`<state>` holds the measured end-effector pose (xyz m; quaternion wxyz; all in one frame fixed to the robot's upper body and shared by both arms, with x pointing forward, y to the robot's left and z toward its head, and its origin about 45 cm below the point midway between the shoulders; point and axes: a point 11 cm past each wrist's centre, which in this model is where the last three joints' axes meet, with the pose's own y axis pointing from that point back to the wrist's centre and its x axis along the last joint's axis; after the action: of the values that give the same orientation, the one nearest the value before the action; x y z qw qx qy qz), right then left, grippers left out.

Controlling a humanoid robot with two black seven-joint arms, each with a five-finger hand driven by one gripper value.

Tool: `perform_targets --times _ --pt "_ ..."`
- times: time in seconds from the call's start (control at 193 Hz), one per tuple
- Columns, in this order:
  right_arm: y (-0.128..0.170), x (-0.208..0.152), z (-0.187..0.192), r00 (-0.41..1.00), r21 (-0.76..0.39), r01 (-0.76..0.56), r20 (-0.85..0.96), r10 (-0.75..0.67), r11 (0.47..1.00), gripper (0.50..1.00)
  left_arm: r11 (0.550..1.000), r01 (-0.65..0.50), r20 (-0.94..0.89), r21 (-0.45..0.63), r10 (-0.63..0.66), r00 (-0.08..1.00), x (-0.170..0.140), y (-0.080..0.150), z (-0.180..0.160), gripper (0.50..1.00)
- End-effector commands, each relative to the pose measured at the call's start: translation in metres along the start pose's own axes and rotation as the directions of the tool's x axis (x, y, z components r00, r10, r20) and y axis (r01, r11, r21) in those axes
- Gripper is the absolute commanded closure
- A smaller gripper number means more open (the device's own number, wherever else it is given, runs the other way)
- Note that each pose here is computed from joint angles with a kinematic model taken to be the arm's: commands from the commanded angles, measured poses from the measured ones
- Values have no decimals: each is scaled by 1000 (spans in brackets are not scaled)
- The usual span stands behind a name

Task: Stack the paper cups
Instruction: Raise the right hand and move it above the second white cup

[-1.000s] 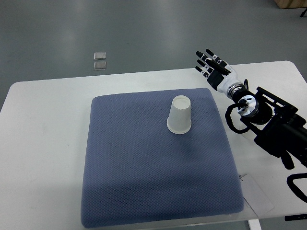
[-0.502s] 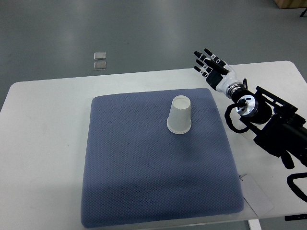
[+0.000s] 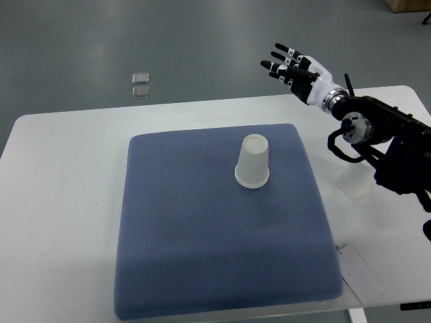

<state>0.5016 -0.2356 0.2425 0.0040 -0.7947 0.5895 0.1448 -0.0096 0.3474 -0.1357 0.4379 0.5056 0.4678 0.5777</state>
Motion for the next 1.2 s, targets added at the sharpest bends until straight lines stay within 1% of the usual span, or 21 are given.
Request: perform_targets --times 0.0,0.114,0.197,0.238,0.275,0.285,0.352,0.373,0.383,0.399,0.44,0.482,0.528,0.575,0.59,0.751,0.761,0.849,0.927,1.005,1.196 --pt "2 15 -33 978 -20 2 -206 -6 1000 585 1000 -1 0 0 1 1000 0 0 0 500" --pt "9 23 -60 909 -80 19 -415 -50 997 585 1000 -1 0 0 1 1000 0 0 0 500" --pt "17 23 -83 815 -148 40 -568 -118 988 585 1000 -1 0 0 1 1000 0 0 0 500" --pt "20 22 -89 744 -191 33 -651 -152 981 585 1000 -1 0 0 1 1000 0 0 0 500" --pt "22 18 -94 646 -242 26 -736 -201 970 585 1000 -1 0 1 1 1000 0 0 -1 500" --pt "22 18 -94 646 -242 26 -737 -201 970 585 1000 -1 0 1 1 1000 0 0 -1 500" --pt "29 11 -98 439 -339 -6 -846 -302 941 585 1000 -1 0 0 1 1000 0 0 0 500" --pt "32 10 -100 382 -363 -20 -864 -328 932 585 1000 -1 0 1 1 1000 0 0 -1 500" --pt "32 10 -100 382 -363 -20 -864 -328 932 585 1000 -1 0 1 1 1000 0 0 -1 500" --pt "34 9 -100 324 -389 -36 -876 -357 921 585 1000 -1 0 1 1 1000 0 0 -1 500" --pt "41 9 -104 226 -435 -78 -884 -409 897 583 1000 1 0 0 -1 1000 0 0 0 500" --pt "46 10 -107 165 -471 -114 -877 -450 875 583 1000 -1 0 1 1 1000 0 0 -1 500" --pt "53 8 -109 75 -527 -176 -849 -523 831 583 1000 -1 0 0 1 1000 0 0 0 500" --pt "59 6 -116 19 -559 -224 -822 -570 798 583 1000 -1 0 0 1 1000 0 0 0 500" --pt "63 7 -117 -2 -574 -251 -804 -594 779 583 1000 -1 0 1 1 1000 0 0 -1 500" --pt "92 12 -137 -103 -632 -396 -690 -716 666 583 1000 -1 0 0 1 1000 0 0 0 500" --pt "92 12 -137 -103 -632 -396 -690 -716 666 583 1000 -1 0 0 1 1000 0 0 0 500" --pt "106 5 -141 -95 -681 -411 -628 -772 605 583 1000 1 0 0 -1 1000 0 0 0 500" --pt "113 1 -142 -80 -711 -407 -598 -797 574 583 1000 -1 1 0 1 1000 0 0 0 500" --pt "117 0 -140 -69 -727 -402 -582 -810 557 583 1000 -1 0 0 1 1000 0 0 0 500" --pt "117 0 -137 -71 -725 -397 -587 -806 563 583 1000 -1 1 1 1 1000 0 0 -1 500"
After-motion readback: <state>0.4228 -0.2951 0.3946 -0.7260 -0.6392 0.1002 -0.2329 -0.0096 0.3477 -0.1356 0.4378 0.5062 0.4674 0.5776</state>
